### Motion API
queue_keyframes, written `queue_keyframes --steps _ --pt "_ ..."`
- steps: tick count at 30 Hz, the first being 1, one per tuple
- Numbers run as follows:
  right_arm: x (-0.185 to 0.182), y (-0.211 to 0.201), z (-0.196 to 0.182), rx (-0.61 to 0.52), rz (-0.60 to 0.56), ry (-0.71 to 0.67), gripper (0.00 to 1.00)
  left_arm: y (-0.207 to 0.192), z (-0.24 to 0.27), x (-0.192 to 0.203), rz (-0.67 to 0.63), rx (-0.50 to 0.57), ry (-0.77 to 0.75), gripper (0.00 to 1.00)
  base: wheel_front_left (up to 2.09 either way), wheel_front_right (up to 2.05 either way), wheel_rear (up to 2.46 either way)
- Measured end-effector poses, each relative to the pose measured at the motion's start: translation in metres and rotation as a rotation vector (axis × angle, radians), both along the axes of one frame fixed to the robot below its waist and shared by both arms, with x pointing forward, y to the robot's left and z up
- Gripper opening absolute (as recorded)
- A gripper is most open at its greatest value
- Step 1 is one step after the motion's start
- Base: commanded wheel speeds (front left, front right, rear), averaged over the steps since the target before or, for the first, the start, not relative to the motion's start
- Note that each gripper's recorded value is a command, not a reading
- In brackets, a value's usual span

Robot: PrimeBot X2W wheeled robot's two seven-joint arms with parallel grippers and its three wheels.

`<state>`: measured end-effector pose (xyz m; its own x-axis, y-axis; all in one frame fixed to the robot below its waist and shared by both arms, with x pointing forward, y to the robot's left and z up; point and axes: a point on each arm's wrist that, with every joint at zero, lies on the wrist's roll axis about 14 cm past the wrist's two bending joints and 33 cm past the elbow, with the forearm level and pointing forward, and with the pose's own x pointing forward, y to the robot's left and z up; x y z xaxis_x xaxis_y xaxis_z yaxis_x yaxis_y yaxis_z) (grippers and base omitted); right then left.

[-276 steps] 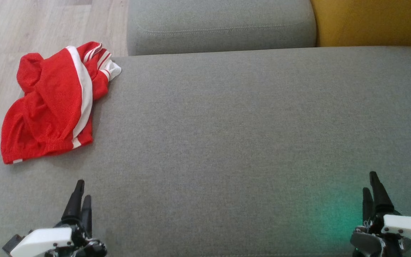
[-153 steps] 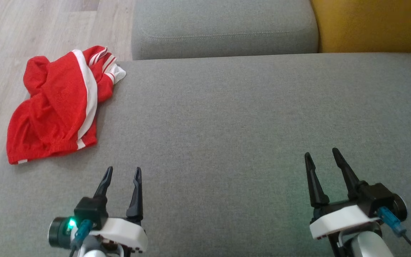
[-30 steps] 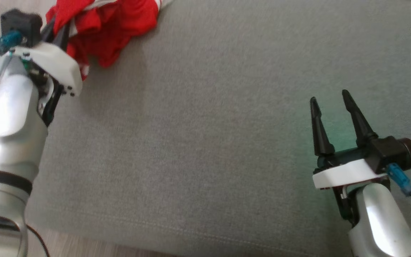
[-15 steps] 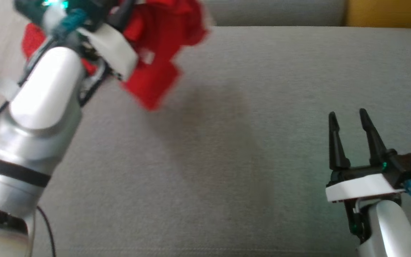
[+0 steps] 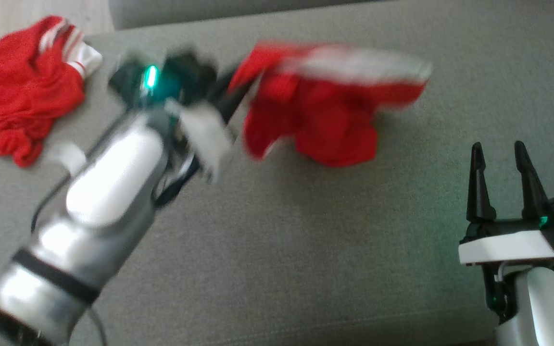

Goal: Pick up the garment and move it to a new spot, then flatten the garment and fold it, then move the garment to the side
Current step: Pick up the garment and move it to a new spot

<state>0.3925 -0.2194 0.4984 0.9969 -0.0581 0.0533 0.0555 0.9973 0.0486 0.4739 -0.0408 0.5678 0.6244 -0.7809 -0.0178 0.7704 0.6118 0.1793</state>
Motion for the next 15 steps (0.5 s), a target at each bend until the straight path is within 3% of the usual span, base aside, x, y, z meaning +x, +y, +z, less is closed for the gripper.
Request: queue_keyframes --steps 5,11,13,15 --pt "0.004 -0.002 -0.014 0.003 -0.007 0.038 1.0 0.031 -0.11 -0.008 0.07 0.107 0.263 0.0 0.0 0.0 0.0" --pt "0.012 -0.001 -0.02 0.002 -0.002 0.052 1.0 0.048 -0.145 -0.004 0.162 0.072 0.363 0.01 0.0 0.0 0.0" --pt "0.013 0.0 -0.02 0.003 0.002 0.052 1.0 0.051 -0.148 -0.005 0.179 0.065 0.37 0.42 0.0 0.0 0.0" --pt "0.015 0.004 -0.019 0.005 0.012 0.049 1.0 0.057 -0.151 -0.006 0.219 0.034 0.387 1.0 0.0 0.0 0.0"
